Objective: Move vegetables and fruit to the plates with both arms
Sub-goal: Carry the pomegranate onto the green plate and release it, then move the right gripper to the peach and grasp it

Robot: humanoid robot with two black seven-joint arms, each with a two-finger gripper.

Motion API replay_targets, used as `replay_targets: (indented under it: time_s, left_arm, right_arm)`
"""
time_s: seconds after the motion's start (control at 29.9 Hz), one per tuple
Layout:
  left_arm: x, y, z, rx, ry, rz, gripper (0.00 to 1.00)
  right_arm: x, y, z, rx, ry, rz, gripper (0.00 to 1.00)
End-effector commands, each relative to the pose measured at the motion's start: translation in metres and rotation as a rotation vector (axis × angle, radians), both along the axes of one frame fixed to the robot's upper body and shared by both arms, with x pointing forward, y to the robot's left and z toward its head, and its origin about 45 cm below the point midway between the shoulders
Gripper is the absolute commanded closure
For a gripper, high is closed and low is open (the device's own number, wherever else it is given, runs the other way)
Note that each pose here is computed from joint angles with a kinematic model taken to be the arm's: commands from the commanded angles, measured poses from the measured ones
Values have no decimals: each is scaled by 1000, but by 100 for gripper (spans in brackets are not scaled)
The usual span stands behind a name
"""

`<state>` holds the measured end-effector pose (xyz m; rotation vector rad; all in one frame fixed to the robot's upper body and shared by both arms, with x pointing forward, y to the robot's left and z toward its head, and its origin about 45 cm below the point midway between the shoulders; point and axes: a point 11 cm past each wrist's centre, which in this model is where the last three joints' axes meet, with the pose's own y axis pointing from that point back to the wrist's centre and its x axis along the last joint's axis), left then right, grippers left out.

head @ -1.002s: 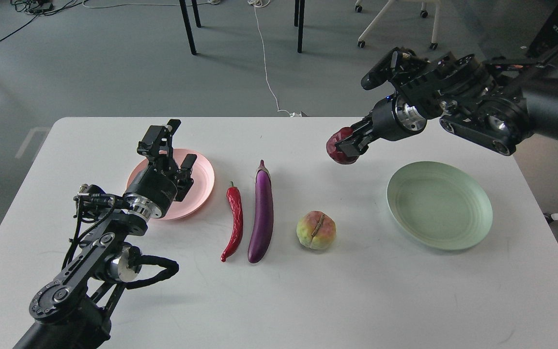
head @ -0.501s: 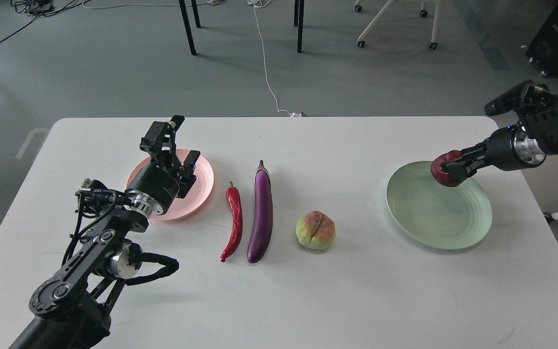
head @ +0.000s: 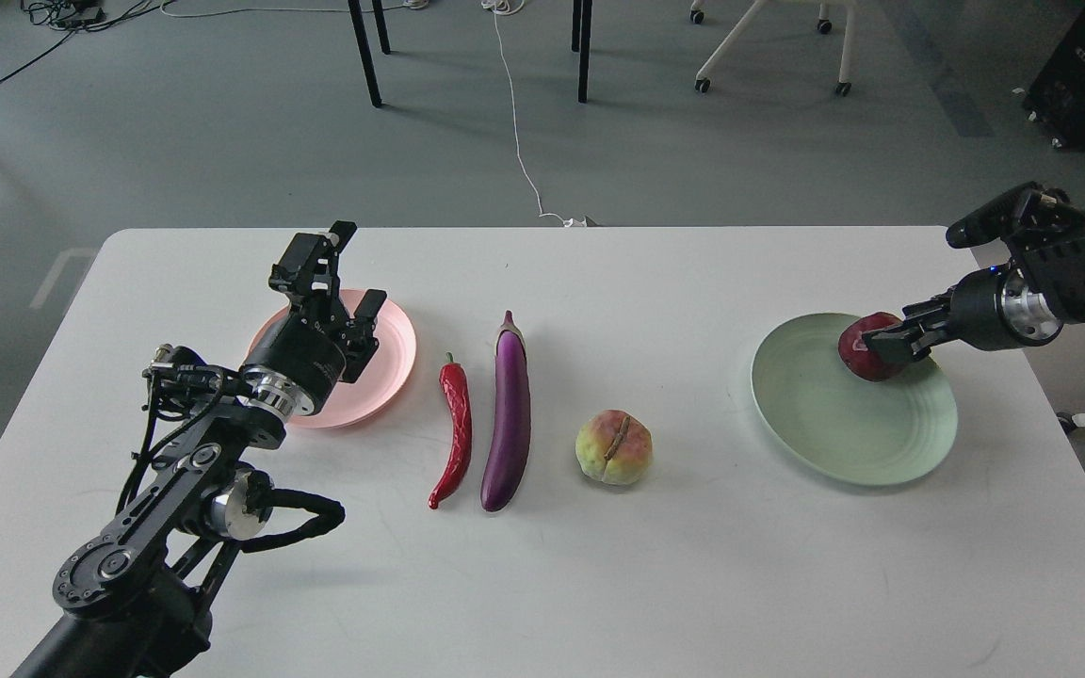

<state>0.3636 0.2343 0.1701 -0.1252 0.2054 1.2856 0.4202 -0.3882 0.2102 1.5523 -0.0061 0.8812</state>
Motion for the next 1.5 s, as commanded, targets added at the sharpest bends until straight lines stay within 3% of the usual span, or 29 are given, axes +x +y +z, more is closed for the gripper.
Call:
replay_targets:
  time_s: [0.0,0.33,0.63,1.07,1.47]
  left_arm:
    - [0,-2,4,-4,-11,-5,2]
    - [-3,-2,6,-7,-16,-8,1]
    - [-4,0,5,-1,-13,-4,2]
    - [-4,-1,5,-2,-13,-7,1]
    - [-3,2,6,7,-15,-5,1]
  right_arm:
    - [4,10,5,24,-21,18,5]
    - [-10,141,50,199,17,311,3]
    - [-33,233,30,145,149,516,3]
    - [-45,276,-5,82,207,601,3]
    - [-50,283,-39,48,232,613,5]
